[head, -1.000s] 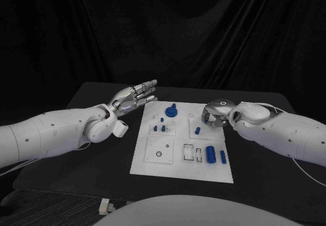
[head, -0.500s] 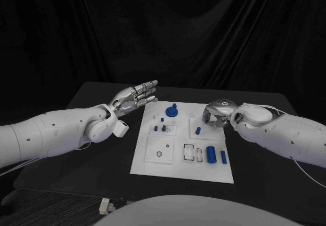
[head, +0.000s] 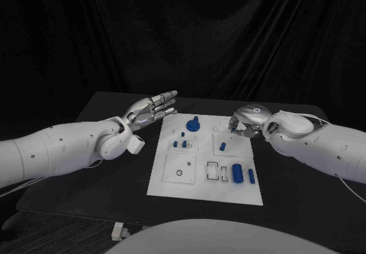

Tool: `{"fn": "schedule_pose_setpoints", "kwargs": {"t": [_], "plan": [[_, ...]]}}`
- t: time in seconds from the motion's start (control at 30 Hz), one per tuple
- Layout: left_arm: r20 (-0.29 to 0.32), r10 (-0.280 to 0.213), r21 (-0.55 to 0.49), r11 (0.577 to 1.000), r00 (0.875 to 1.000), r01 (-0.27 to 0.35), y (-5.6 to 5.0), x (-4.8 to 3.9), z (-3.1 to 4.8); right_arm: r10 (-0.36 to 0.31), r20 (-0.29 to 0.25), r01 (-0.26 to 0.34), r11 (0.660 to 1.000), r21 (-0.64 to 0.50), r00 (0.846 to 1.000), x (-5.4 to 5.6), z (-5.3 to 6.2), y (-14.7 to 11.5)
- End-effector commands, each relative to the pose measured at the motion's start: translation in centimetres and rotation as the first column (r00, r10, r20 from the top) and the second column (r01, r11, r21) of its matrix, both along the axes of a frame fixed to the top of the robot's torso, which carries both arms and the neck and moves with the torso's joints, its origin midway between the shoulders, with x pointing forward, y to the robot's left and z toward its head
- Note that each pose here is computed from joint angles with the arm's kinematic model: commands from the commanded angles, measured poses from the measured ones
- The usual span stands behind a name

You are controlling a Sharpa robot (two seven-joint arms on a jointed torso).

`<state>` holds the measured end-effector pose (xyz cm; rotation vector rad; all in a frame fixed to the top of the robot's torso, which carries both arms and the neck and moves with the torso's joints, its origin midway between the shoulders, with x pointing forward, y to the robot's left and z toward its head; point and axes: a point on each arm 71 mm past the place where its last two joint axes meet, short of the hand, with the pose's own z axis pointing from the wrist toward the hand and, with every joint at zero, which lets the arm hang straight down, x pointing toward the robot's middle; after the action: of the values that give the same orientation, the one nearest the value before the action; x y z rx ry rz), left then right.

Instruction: Assemble the parts on the task board

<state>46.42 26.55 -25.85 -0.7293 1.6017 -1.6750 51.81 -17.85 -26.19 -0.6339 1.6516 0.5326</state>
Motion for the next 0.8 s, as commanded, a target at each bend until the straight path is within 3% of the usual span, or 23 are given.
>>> {"fn": "schedule_pose_setpoints", "kwargs": {"t": [0.03, 0.17, 0.37, 0.6, 0.8], "plan": [[0.039, -0.007, -0.045, 0.999, 0.999, 0.009, -0.1, -0.09, 0.37, -0.021, 0.051, 0.019, 0.999, 0.027, 0.998, 0.1, 1.4, 0.0], [0.040, -0.005, -0.044, 0.999, 0.999, 0.006, 0.0, -0.09, 0.36, -0.012, 0.058, 0.010, 0.999, 0.039, 0.998, -0.4, 2.8, 0.3], [0.048, 0.005, -0.043, 0.999, 0.999, -0.003, 0.1, -0.08, 0.32, 0.040, 0.039, -0.043, 0.997, 0.069, 0.998, -2.7, 4.3, 2.2], [0.060, 0.026, -0.043, 0.999, 0.998, -0.023, 0.3, -0.42, -0.05, 0.149, 0.001, -0.148, 0.983, 0.108, 0.989, -5.8, 4.8, 6.1], [0.061, 0.034, -0.045, 0.998, 0.998, -0.031, 0.5, -0.75, -0.41, 0.231, 0.032, -0.233, 0.965, 0.119, 0.973, -7.4, 4.5, 9.0]]}}
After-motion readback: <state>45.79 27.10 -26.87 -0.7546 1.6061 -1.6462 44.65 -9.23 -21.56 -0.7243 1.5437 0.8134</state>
